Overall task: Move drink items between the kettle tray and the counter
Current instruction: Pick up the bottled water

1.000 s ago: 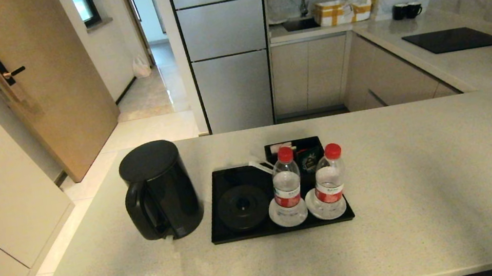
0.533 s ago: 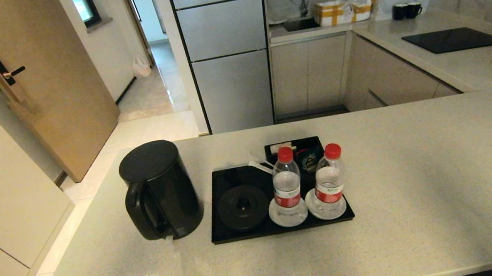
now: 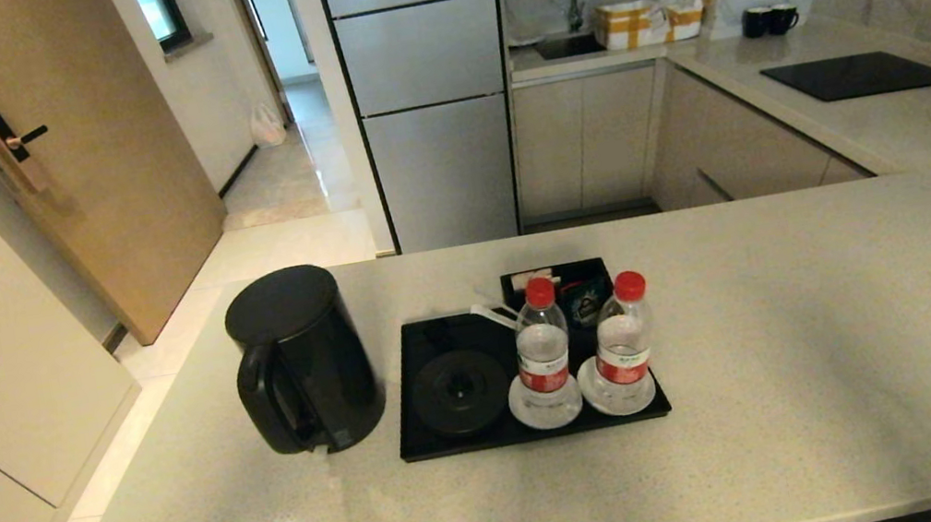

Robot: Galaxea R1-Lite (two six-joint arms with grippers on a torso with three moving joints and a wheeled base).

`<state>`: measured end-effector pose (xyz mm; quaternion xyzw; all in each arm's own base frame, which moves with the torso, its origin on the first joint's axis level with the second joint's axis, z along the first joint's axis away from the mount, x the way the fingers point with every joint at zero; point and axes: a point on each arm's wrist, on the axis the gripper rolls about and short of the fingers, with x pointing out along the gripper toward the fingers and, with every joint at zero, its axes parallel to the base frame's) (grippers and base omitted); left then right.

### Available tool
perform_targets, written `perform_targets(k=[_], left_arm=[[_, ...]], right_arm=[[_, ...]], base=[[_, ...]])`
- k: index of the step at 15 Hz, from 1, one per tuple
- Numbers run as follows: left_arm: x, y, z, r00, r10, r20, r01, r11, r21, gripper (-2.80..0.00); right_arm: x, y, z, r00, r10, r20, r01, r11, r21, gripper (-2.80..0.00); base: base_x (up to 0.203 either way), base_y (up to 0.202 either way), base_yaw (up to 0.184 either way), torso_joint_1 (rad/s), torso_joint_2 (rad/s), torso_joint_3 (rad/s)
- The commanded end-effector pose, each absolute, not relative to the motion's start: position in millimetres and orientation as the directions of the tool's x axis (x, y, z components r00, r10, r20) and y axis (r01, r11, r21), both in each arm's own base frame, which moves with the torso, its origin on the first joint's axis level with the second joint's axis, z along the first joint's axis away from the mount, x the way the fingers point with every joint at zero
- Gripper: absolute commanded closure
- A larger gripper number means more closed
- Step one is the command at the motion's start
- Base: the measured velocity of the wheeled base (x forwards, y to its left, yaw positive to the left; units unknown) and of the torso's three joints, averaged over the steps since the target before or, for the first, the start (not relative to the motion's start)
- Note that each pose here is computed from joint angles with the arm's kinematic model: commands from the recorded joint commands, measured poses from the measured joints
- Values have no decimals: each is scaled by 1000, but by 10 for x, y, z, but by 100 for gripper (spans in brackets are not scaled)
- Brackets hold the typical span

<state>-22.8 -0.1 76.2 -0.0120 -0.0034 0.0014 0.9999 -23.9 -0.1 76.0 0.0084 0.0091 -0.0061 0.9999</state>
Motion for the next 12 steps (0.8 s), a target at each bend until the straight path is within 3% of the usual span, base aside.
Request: perform_targets(k=[1,12], left_arm=[[-226,-1,759,1000,3,5,-3,1000,-25,0],[-226,-1,759,1000,3,5,-3,1000,-25,0]], right_arm=[[-238,-1,762,1000,-12,-19,13,1000,17,0],[-238,-1,763,1000,-12,-19,13,1000,17,0]], base=[[0,0,0,0,0,0],[0,0,0,0,0,0]])
